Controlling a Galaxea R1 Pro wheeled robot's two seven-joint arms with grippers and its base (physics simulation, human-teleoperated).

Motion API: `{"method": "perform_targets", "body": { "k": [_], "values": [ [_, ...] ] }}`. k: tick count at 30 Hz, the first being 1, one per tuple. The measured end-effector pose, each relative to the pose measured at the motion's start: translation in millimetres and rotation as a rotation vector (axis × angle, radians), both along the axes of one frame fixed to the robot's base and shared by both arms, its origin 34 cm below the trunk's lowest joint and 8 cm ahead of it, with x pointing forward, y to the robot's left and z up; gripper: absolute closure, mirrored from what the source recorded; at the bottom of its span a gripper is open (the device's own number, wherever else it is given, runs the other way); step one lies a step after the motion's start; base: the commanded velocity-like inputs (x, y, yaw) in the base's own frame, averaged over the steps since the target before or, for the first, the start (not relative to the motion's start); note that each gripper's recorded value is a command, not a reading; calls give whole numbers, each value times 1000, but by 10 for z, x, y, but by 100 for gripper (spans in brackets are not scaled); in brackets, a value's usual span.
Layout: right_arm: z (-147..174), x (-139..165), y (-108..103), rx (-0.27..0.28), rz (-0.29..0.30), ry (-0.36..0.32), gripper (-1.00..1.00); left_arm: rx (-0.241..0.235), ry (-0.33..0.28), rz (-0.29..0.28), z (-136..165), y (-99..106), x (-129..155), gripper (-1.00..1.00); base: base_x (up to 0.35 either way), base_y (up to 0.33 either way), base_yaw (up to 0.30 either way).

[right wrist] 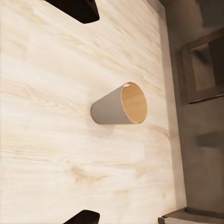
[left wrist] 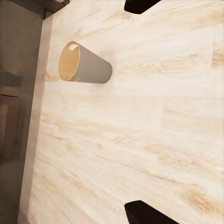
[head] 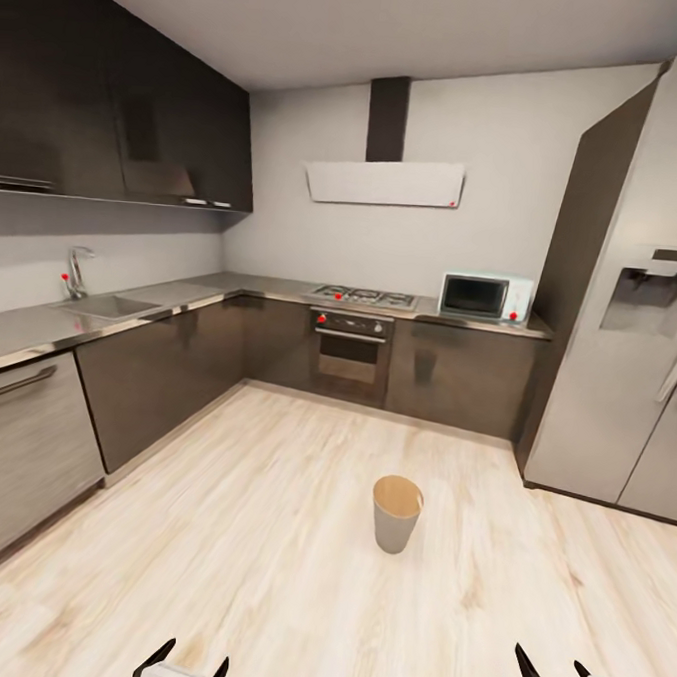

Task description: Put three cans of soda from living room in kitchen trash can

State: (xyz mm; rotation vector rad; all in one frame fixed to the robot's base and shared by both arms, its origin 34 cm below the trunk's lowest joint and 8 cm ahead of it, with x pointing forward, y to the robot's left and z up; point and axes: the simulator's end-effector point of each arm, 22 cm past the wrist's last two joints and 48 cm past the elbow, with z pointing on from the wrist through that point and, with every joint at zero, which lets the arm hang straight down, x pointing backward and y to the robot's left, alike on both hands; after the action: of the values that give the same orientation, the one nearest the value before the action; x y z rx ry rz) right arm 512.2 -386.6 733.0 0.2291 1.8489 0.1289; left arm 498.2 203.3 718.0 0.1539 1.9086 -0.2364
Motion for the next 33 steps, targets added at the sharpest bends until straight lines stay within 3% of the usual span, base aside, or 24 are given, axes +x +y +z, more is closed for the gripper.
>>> {"method": "perform_targets", "body": {
  "k": [33],
  "values": [
    [4,11,42,-10,26,2,-100,3,2,-1,-8,0,-4,-100,326,4,0]
  ]
}}
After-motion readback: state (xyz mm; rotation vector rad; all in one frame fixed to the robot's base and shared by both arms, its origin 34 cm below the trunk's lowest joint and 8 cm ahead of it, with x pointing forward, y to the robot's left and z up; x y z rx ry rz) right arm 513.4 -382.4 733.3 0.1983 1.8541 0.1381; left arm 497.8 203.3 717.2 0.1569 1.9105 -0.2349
